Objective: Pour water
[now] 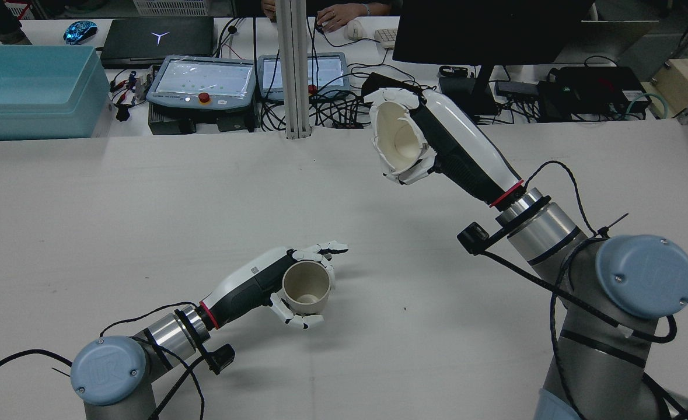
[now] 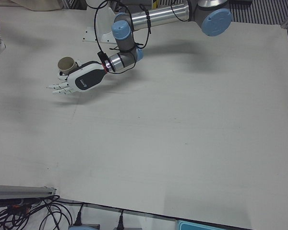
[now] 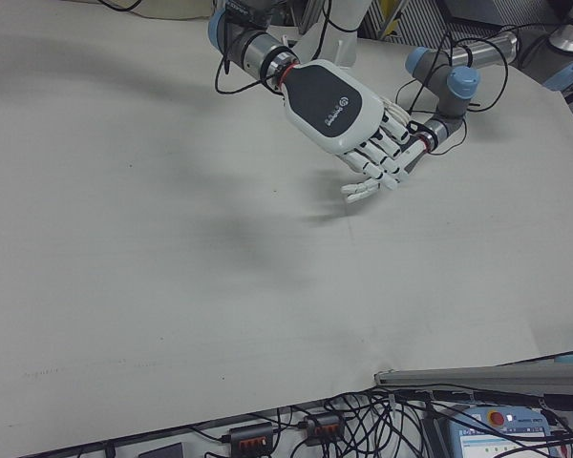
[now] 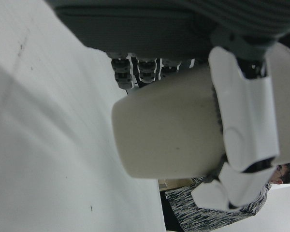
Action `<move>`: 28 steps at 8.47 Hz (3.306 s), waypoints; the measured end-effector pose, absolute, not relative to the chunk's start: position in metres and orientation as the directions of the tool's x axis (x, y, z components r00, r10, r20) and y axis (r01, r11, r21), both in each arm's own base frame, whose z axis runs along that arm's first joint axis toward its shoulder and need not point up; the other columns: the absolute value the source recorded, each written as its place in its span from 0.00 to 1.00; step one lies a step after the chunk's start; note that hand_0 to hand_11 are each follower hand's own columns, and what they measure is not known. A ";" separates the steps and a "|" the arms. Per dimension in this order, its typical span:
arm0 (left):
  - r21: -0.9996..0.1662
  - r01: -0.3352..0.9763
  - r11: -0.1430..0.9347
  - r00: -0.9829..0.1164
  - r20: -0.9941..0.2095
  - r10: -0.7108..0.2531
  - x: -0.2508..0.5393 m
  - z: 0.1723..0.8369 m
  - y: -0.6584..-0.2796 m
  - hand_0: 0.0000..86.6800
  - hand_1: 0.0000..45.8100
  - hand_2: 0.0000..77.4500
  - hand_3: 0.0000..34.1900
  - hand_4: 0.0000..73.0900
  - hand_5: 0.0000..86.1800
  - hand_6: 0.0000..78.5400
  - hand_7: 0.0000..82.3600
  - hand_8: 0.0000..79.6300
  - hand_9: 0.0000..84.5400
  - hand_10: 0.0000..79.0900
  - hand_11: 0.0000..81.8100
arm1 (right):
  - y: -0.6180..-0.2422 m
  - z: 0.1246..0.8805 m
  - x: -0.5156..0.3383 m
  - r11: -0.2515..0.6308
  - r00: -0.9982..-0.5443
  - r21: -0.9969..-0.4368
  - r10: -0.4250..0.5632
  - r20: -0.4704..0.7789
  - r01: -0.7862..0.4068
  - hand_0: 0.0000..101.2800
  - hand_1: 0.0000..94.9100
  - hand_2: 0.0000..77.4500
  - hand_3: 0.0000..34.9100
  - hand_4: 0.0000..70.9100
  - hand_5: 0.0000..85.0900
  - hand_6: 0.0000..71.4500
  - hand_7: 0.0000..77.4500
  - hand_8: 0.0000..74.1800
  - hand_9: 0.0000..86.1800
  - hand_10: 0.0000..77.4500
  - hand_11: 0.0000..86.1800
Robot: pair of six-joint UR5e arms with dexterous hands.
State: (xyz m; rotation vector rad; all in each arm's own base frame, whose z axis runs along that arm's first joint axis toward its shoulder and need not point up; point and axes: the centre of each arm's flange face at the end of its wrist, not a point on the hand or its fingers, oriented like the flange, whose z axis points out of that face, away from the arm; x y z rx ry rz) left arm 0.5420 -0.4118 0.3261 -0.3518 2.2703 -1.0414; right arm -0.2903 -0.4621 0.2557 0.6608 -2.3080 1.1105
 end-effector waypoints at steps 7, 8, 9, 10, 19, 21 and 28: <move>-0.754 -0.003 0.657 -0.784 -0.406 -0.469 0.541 0.320 -0.412 0.62 0.35 0.49 0.00 0.63 0.51 0.15 0.19 0.08 0.12 0.10 0.17 | -0.420 0.253 -0.359 0.647 -0.581 -0.328 -0.221 0.783 -0.689 0.65 0.26 0.70 0.00 0.32 0.76 0.56 0.69 0.24 0.30 0.12 0.22; -0.753 -0.005 0.658 -0.785 -0.405 -0.469 0.541 0.319 -0.412 0.61 0.35 0.49 0.00 0.63 0.51 0.15 0.19 0.08 0.12 0.10 0.17 | -0.417 0.249 -0.369 0.658 -0.573 -0.313 -0.221 0.789 -0.685 0.67 0.26 0.70 0.00 0.32 0.76 0.54 0.71 0.24 0.29 0.12 0.22; -0.753 -0.006 0.658 -0.786 -0.403 -0.469 0.540 0.318 -0.412 0.61 0.35 0.49 0.00 0.63 0.51 0.15 0.19 0.08 0.12 0.10 0.17 | -0.415 0.246 -0.379 0.668 -0.570 -0.305 -0.218 0.792 -0.679 0.67 0.26 0.70 0.00 0.32 0.76 0.54 0.71 0.24 0.29 0.12 0.22; -0.753 -0.006 0.658 -0.786 -0.403 -0.469 0.539 0.318 -0.412 0.62 0.35 0.49 0.00 0.63 0.51 0.15 0.19 0.08 0.12 0.10 0.17 | -0.413 0.244 -0.384 0.674 -0.569 -0.301 -0.215 0.793 -0.674 0.67 0.26 0.70 0.00 0.32 0.76 0.54 0.71 0.24 0.29 0.12 0.22; -0.880 0.132 0.456 -0.866 -0.326 -0.379 0.325 0.489 -0.497 0.61 0.33 0.50 0.00 0.63 0.51 0.15 0.19 0.08 0.12 0.10 0.16 | -0.502 0.396 -0.194 0.271 -0.925 -0.885 -0.151 0.349 -0.379 0.55 0.23 0.72 0.02 0.35 0.75 0.49 0.56 0.24 0.27 0.13 0.22; -0.913 0.195 0.359 -0.889 -0.319 -0.328 0.240 0.610 -0.494 0.61 0.33 0.50 0.00 0.63 0.51 0.15 0.19 0.07 0.12 0.10 0.16 | -0.490 0.448 -0.181 0.213 -0.936 -0.911 -0.098 0.339 -0.352 0.54 0.23 0.72 0.02 0.39 0.65 0.45 0.50 0.19 0.25 0.13 0.19; -0.913 0.322 0.248 -0.913 -0.369 -0.173 0.149 0.820 -0.467 0.60 0.33 0.50 0.00 0.63 0.51 0.11 0.13 0.05 0.10 0.10 0.16 | -0.478 0.482 -0.194 0.206 -0.923 -0.903 0.003 0.385 -0.376 0.54 0.29 0.73 0.02 0.28 0.57 0.43 0.49 0.18 0.23 0.11 0.18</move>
